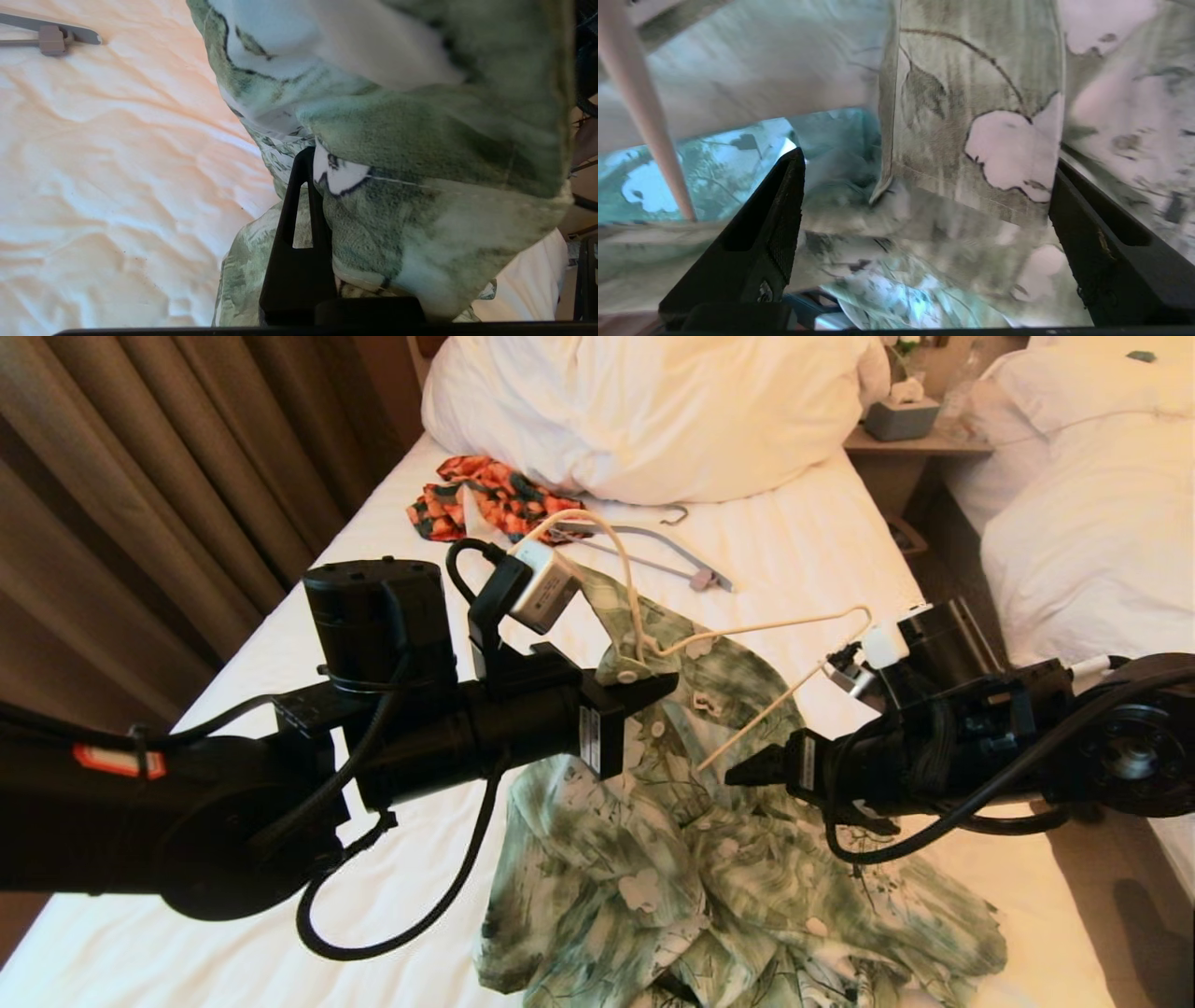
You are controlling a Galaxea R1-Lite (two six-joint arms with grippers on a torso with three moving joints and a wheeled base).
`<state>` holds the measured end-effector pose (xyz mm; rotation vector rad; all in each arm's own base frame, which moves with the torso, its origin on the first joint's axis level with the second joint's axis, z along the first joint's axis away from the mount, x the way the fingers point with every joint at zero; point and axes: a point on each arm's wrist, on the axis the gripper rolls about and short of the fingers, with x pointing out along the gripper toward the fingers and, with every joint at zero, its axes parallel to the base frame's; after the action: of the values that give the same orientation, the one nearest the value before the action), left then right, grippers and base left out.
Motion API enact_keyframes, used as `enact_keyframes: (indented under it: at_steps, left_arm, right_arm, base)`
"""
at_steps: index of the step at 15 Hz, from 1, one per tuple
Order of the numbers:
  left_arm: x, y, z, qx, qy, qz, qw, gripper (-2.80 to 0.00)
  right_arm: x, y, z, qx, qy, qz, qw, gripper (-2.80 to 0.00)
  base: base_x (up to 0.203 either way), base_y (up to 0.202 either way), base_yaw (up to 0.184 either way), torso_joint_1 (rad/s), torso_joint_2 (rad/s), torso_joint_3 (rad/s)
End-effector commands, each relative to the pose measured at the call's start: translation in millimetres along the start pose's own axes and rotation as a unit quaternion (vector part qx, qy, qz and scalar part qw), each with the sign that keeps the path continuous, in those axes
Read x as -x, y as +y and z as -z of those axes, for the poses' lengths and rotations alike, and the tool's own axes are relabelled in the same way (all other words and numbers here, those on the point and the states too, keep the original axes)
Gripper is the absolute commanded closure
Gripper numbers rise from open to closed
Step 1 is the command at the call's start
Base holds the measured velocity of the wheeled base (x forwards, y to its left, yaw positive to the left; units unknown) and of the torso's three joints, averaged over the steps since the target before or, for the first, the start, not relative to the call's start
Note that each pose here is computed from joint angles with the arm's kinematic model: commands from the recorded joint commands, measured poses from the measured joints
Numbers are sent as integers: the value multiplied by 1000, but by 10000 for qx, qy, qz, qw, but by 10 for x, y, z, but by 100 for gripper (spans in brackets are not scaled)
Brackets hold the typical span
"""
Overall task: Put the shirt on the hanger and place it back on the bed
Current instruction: Hook the other side of the shirt onto the hanger
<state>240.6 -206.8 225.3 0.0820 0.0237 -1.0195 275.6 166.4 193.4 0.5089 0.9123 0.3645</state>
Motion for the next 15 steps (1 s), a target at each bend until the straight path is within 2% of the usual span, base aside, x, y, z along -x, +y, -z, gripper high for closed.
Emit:
enact_keyframes:
  at_steps: [1, 2, 3, 8, 10, 15]
  left_arm:
    - [-1, 0, -9, -14, -30, 9, 10000, 0]
    - [1, 4, -9, -14, -30, 1, 10000, 0]
    - [1, 4, -9, -14, -30, 1, 10000, 0]
    - [-2, 7, -20, -19, -44, -8, 10000, 0]
    - [0, 12, -20, -18, -42, -31, 10000, 0]
    - [86, 56, -15, 1, -19, -143, 9999, 0]
  right_arm:
    - [-72, 34, 38, -12, 2, 31, 10000, -280]
    - [-113, 49, 45, 1, -107, 102, 9999, -253]
    - [-154, 58, 59, 16, -125, 143, 9998, 0]
    - [-152, 77, 74, 39, -189, 204, 9996, 0]
    - [-138, 23, 19, -27, -434, 450, 9980, 0]
    - [67, -240, -295, -420, -990, 685, 9918, 0]
  base:
    - [0, 0, 0, 0, 0, 0]
    - [0, 0, 0, 0, 0, 0]
    - [0, 0, 0, 0, 0, 0]
    - [0, 0, 0, 0, 0, 0]
    - [0, 0, 0, 0, 0, 0]
    - [0, 0, 0, 0, 0, 0]
